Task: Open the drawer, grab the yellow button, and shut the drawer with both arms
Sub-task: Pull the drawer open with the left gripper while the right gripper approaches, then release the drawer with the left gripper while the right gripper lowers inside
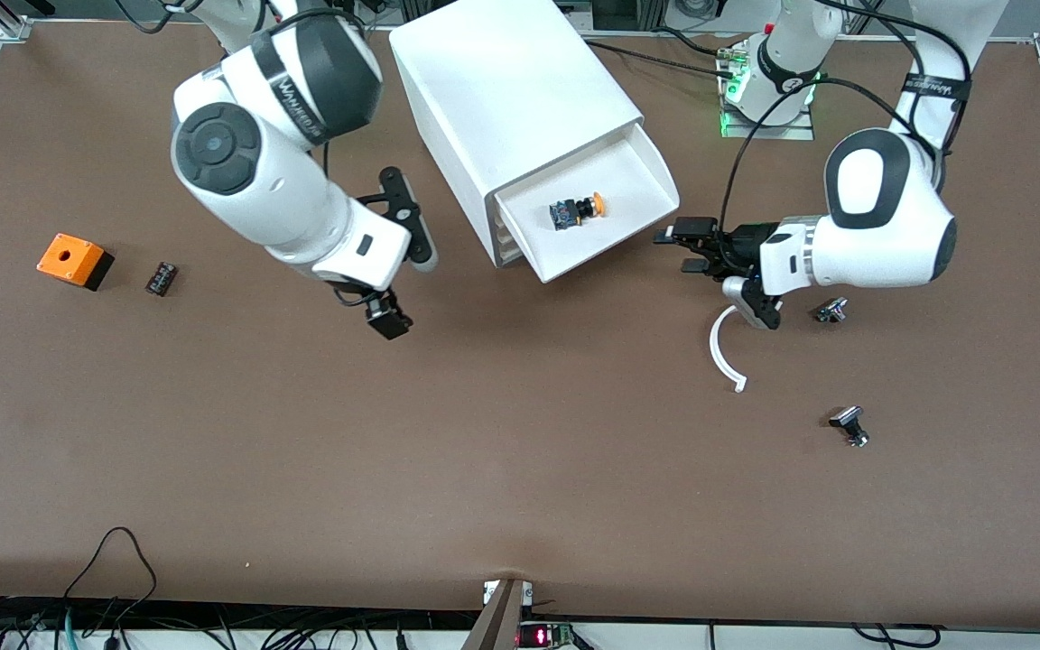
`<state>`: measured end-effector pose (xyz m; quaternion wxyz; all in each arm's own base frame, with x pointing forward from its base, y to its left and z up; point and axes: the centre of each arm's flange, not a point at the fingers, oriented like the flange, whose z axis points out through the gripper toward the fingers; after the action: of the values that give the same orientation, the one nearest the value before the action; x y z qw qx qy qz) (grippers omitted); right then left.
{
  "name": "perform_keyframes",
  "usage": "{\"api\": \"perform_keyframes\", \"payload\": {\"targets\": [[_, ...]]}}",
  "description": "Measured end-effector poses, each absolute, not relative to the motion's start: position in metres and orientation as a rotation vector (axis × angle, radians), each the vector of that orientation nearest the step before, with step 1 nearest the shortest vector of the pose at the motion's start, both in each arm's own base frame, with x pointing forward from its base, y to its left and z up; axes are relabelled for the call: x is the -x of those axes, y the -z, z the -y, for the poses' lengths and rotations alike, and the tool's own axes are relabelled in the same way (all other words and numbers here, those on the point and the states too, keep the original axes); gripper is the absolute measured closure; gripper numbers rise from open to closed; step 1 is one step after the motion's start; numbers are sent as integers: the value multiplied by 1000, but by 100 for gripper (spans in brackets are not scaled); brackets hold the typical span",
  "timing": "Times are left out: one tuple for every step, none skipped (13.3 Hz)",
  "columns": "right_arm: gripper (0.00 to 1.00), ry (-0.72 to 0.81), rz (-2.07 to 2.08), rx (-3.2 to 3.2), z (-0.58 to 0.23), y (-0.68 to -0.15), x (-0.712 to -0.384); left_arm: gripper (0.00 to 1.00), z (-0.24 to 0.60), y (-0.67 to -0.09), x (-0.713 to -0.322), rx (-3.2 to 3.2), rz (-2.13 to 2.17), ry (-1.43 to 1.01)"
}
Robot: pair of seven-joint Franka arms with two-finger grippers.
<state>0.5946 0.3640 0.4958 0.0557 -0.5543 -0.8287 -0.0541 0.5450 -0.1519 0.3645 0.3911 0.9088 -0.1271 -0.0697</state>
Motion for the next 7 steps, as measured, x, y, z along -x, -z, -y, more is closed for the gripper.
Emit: {"api": "perform_keyframes", "payload": {"targets": [[0,167,2498,1704,-379,-498,-587,0,132,-380,-553,-2348,324,123],[0,172,2485,1721,-396,-499,-579,0,110,-398,-562,-2391,322,58],[0,178,2479,1726,-413,-500,-572,0,93,-416,-569,-2438,333,-4],[0,180,2473,1731,-431,-499,-565,0,81,-432,-573,-2491,366,-48],[0,177,2462,1741,-448,-495,-558,0,71,-450,-576,-2553,413,-86],[0,167,2450,1752,-463,-490,-550,0,64,-469,-578,-2620,480,-110],[0,149,2442,1757,-476,-482,-543,0,58,-494,-578,-2693,566,-111]]}}
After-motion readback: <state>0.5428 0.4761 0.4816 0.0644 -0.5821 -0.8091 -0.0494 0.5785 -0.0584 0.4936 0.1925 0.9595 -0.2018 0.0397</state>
